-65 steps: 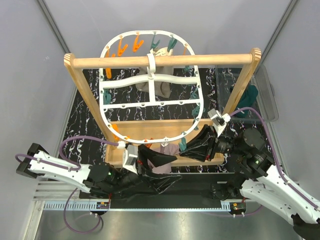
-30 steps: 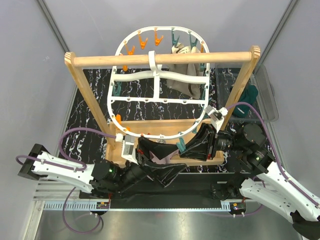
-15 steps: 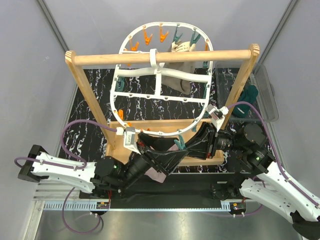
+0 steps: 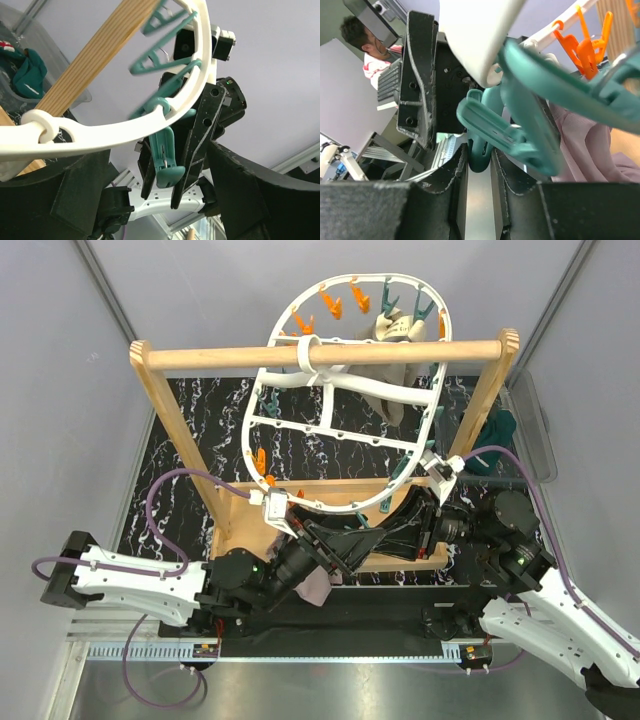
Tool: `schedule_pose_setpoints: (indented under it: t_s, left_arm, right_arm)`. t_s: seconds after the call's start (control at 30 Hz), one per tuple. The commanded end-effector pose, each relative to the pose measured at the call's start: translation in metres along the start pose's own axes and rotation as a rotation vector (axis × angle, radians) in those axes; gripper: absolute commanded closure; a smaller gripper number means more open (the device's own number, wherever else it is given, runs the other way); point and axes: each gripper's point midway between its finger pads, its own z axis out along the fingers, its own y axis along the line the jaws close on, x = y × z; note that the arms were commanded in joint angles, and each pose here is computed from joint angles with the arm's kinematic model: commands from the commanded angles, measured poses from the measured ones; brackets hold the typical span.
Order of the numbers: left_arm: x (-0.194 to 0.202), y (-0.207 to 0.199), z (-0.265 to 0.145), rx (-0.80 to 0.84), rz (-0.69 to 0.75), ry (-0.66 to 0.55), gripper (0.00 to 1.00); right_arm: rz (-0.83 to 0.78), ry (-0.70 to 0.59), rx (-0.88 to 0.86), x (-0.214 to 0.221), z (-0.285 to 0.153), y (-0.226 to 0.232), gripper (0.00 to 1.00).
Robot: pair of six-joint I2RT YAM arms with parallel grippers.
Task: Clip the socks to the hanger
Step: Open the clamp at the hanger.
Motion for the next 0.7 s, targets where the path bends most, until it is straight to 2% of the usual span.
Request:
schedule_pose_setpoints:
  t_s: [0.0,0.2,0.3,0.33,0.4,0.43,0.63,0.67]
  left_arm:
    - [-0.016,0.004,0.005,-0.038,-0.103,-0.069,0.21]
    - [-0.021,0.003,0.002,-0.027,-0.121,-0.092,0.22]
    - [-0.022,0.008,0.003,-0.078,-0.146,-0.083,0.23]
    - [-0.021,0.016,0.003,-0.128,-0.140,-0.075,0.23]
    - [-0.024,0.020,0.002,-0.182,-0.215,-0.082,0.21]
    - [-0.019,0.031,0.000,-0.236,-0.187,-0.063,0.21]
    - [-0.021,0.024,0.000,-0.289,-0.166,-0.007,0.18]
    - [-0.021,0.024,-0.001,-0.305,-0.198,-0.001,0.17]
  right_arm:
    - [-0.037,0.035,-0.029,0.002,-0.001,0.011,0.83]
    - [-0.084,0.001,-0.013,-0.004,0.004,0.001,0.82]
    - [-0.103,-0.028,-0.017,-0.010,0.005,0.002,0.87]
    - [-0.110,-0.032,-0.016,-0.011,0.005,0.003,0.95]
    - [-0.128,-0.041,0.011,-0.012,0.003,-0.001,1.00]
    - [-0.137,-0.042,0.019,-0.012,0.002,-0.001,1.00]
    - [-0.171,0.027,0.103,-0.001,0.002,-0.024,1.00]
    - [-0.196,0.024,0.121,-0.002,0.002,-0.029,1.00]
